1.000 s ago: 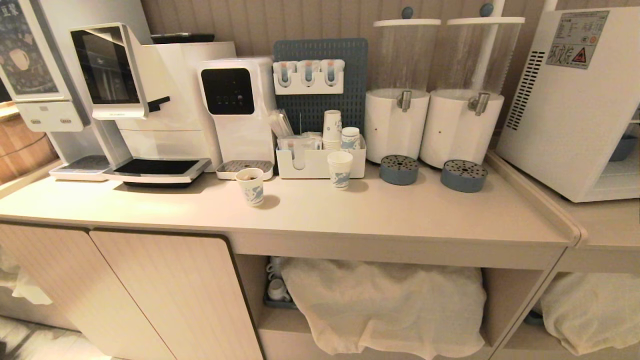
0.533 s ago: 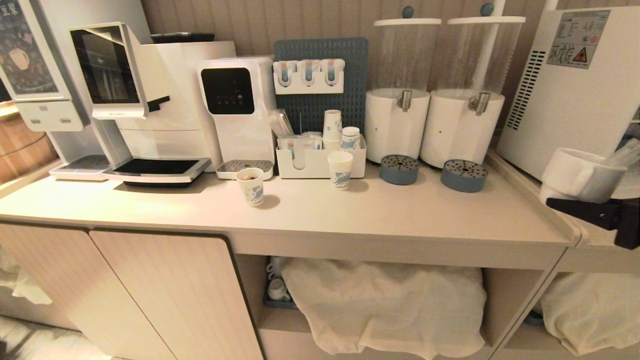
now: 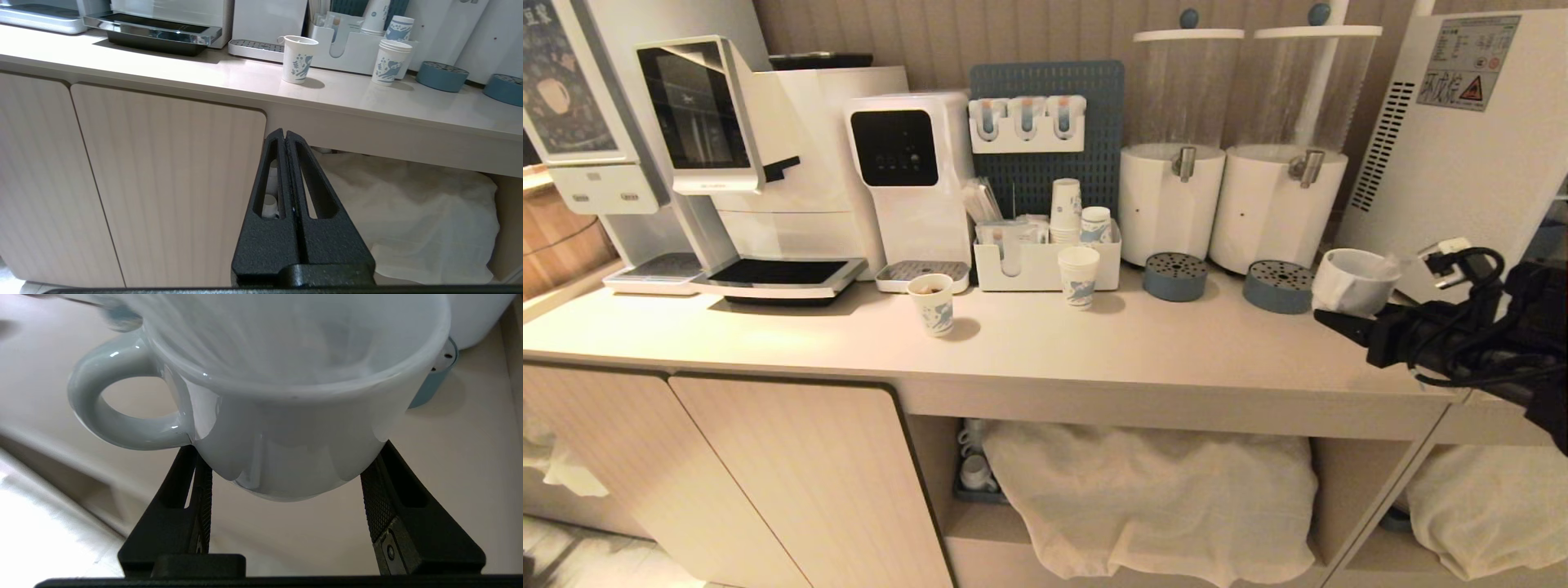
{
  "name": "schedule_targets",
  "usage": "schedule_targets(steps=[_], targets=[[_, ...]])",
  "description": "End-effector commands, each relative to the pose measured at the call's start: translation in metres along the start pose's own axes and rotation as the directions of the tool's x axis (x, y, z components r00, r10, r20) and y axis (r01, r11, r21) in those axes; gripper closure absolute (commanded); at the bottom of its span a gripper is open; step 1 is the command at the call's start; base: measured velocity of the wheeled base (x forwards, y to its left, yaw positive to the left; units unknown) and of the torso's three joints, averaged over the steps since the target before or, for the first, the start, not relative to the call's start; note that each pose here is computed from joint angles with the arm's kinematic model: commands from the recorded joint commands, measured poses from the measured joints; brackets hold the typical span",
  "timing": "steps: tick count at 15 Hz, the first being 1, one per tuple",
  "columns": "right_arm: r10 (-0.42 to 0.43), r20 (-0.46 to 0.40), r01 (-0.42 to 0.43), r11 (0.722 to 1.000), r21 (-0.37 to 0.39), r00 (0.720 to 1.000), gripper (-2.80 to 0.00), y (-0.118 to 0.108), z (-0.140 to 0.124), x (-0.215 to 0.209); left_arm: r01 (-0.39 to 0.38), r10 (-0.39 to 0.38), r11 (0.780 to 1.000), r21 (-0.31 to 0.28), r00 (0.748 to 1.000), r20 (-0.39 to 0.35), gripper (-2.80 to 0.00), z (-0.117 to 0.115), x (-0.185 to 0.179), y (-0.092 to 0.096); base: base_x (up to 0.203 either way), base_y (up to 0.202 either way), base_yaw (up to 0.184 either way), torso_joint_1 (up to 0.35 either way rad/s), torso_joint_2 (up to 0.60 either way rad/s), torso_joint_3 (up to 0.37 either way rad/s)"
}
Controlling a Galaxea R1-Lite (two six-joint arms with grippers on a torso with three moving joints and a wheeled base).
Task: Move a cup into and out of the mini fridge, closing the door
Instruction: Place the ceramic cup on the table
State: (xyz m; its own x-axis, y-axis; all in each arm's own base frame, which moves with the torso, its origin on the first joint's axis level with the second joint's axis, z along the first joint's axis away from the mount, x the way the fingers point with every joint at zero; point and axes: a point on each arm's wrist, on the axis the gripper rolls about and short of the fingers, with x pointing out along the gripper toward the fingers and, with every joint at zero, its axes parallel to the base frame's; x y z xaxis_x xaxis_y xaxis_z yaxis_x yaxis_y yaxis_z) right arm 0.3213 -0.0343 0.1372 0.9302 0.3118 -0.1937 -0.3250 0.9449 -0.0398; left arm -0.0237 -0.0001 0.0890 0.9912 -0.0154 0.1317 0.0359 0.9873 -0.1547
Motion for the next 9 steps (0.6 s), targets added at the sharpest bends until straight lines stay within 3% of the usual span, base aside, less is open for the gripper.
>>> schedule_targets(steps=[1, 3, 5, 9], targets=[[0.01, -0.068, -0.009, 1.0, 0.015, 0.998, 0.0, -0.003, -0.031, 0.046, -0.006, 0.005, 1.0, -0.002, 0.999, -0.034, 0.0, -0.011, 0.001, 0.002, 0.0, 0.0, 0.0, 0.0, 0.0, 0.0], [0.011, -0.066, -0.01, 1.0, 0.007, 0.998, 0.0, -0.003, -0.036, 0.07, -0.006, 0.005, 1.0, -0.002, 0.999, -0.034, 0.0, -0.011, 0.001, 0.002, 0.0, 0.0, 0.0, 0.0, 0.0, 0.0], [-0.054, -0.049, 0.054, 0.999, -0.007, 0.997, 0.0, -0.007, -0.029, 0.091, -0.006, 0.005, 1.0, -0.002, 0.999, -0.034, 0.0, -0.011, 0.001, 0.002, 0.0, 0.0, 0.0, 0.0, 0.0, 0.0], [-0.081, -0.115, 0.083, 0.997, 0.011, 0.99, 0.0, -0.013, -0.032, 0.111, -0.006, 0.005, 1.0, -0.002, 0.999, -0.034, 0.0, -0.011, 0.001, 0.002, 0.0, 0.0, 0.0, 0.0, 0.0, 0.0]])
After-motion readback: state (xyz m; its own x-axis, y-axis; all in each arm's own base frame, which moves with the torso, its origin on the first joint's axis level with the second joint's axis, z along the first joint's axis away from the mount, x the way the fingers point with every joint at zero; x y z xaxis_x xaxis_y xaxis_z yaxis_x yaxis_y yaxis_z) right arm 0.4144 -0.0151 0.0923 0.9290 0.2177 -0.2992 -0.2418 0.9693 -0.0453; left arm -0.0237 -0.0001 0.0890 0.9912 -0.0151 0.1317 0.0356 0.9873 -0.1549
